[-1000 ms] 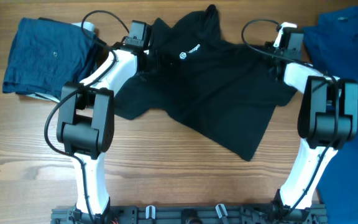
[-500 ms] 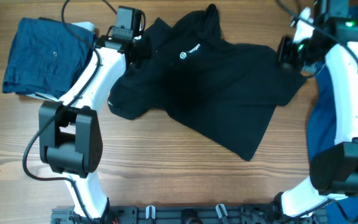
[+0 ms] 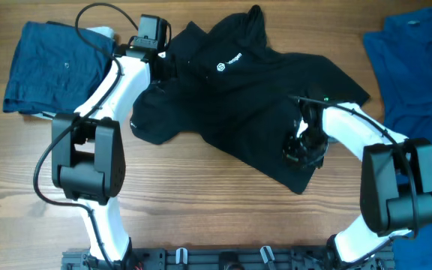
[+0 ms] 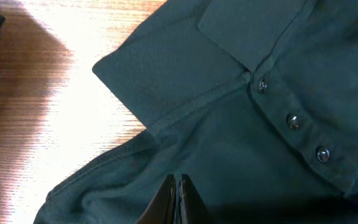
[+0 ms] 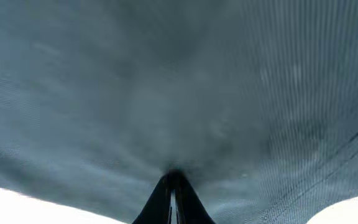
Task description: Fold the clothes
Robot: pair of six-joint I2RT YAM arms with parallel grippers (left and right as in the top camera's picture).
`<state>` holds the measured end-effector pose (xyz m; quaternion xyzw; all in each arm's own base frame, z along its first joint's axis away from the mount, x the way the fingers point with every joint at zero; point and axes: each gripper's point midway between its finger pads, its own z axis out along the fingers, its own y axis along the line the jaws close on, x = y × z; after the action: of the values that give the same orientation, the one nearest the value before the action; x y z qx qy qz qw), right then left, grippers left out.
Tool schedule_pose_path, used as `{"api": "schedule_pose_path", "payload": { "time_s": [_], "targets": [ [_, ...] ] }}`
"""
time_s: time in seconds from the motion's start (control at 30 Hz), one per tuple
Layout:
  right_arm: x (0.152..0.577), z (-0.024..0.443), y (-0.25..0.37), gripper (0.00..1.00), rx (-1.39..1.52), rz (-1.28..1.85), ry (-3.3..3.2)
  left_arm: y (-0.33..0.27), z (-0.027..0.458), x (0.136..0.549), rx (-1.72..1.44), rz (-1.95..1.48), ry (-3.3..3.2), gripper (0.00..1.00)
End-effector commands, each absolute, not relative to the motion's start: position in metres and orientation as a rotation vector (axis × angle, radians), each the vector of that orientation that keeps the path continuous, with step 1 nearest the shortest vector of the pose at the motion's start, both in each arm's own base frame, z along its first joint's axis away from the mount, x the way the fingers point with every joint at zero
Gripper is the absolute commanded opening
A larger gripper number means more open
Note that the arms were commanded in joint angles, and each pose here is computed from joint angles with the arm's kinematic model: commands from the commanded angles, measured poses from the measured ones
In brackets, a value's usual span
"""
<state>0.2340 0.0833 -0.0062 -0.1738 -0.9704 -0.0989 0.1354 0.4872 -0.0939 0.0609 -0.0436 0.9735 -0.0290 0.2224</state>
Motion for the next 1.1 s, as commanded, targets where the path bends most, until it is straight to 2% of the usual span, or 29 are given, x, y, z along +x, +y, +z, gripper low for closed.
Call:
{"api": "schedule_pose_path", "payload": {
  "time_s": [0.0,0.17,0.33,0.47,0.6,0.67,0.7,0.9,1.07],
  "targets": [
    [0.202,-0.021,0.070,0.04,-0.645,-0.151,-2.718,-0.093,0.051,0.488,-0.105,-0.061,2.705,0.04],
    [0.153,-0.037,0.047,0.04,-0.753,-0.001,-2.592,-0.087,0.048,0.488,-0.119,-0.056,2.712,0.04],
    [0.140,-0.025,0.015,0.04,-0.915,-0.003,-2.451,-0.086,0.045,0.483,-0.119,-0.049,2.734,0.04],
    [0.182,0.002,0.022,0.04,-0.859,-0.283,-2.539,-0.091,0.052,0.492,-0.114,-0.081,2.692,0.04],
    [0.247,0.088,0.022,0.04,-0.762,-0.465,-2.851,-0.109,0.072,0.501,-0.082,-0.217,2.628,0.04],
    [0.269,0.117,0.018,0.11,-0.727,-0.512,-3.006,-0.113,0.067,0.505,-0.075,-0.241,2.621,0.04],
    [0.283,0.128,0.017,0.23,-0.721,-0.540,-3.094,-0.113,0.060,0.507,-0.075,-0.241,2.622,0.04],
    [0.320,0.136,0.006,0.24,-0.723,-0.538,-3.270,-0.114,0.009,0.509,-0.078,-0.225,2.687,0.04],
    [0.335,0.139,-0.007,0.17,-0.695,-0.454,-3.374,-0.117,0.001,0.517,-0.074,-0.245,2.663,0.04]
  ]
}}
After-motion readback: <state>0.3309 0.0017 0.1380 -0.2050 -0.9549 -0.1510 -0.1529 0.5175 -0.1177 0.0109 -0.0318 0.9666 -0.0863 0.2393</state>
